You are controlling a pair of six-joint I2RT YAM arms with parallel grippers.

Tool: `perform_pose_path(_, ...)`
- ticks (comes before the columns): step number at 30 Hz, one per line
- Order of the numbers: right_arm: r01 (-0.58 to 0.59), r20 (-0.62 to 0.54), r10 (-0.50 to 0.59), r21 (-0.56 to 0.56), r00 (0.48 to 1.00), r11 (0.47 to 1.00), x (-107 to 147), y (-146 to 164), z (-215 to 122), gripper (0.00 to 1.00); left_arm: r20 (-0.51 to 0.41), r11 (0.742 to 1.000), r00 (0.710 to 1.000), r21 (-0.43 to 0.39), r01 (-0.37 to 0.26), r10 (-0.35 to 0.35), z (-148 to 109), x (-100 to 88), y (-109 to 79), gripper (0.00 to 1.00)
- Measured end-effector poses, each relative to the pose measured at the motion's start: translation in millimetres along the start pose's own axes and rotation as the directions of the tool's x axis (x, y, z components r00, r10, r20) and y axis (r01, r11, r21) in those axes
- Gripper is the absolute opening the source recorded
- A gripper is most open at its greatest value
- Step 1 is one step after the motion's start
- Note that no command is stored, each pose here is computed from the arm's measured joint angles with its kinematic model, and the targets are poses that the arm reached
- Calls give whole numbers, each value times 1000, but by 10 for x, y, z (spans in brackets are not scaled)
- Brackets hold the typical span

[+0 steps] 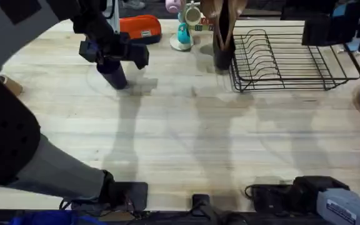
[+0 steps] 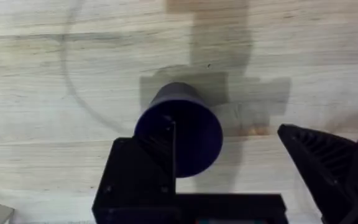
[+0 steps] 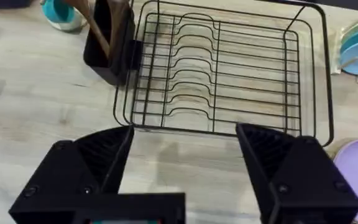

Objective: Pick up the cup on the table and put them onto the rack.

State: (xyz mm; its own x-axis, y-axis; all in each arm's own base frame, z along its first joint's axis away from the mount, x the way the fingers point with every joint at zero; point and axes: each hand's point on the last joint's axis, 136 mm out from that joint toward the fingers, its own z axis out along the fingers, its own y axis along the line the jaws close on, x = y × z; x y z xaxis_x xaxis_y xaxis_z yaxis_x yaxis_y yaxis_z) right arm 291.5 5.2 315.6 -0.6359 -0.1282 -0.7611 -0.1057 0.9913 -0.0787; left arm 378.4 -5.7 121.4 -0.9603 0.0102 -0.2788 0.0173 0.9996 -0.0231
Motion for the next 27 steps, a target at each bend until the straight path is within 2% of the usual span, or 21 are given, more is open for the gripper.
perform_pose_path(3, 0, 0, 0, 0, 1000, 1000, 0, 0, -1, 996, -3, 1000, 1000, 0, 0, 0, 13, 1, 0, 997)
perform_pose_path(7, 0, 0, 0, 0, 1000, 1000, 0, 0, 0, 996, -26, 1000, 1000, 1, 0, 0, 104, 20, 2, 946)
perform_pose_path(16, 0, 0, 0, 0, 1000, 1000, 0, 0, -1, 996, -55, 1000, 998, 1, 1, -1, 202, 51, 3, 929)
perform_pose_path(18, 0, 0, 0, 0, 1000, 1000, 0, 0, 0, 996, -54, 1000, 999, 5, 3, -2, 202, 50, -3, 765)
perform_pose_path(20, 0, 0, 0, 0, 1000, 1000, 0, 0, 0, 996, -55, 1000, 998, 6, 0, 0, 202, 51, -4, 459)
perform_pose_path(21, 0, 0, 0, 0, 1000, 1000, 0, 0, 0, 996, -54, 1000, 999, 6, 0, 0, 202, 50, -5, 374)
perform_pose_path(23, 0, 0, 0, 0, 1000, 1000, 0, 0, 0, 996, -54, 1000, 999, 7, -2, 3, 202, 50, -7, 247)
perform_pose_path(25, 0, 0, 0, 0, 1000, 1000, 0, 0, 0, 996, -51, 1000, 999, 9, -3, 3, 203, 41, -9, 78)
perform_pose_path(27, 0, 0, 0, 0, 1000, 1000, 0, 0, 0, 997, -45, 1000, 999, 3, -5, 5, 200, 28, 0, 48)
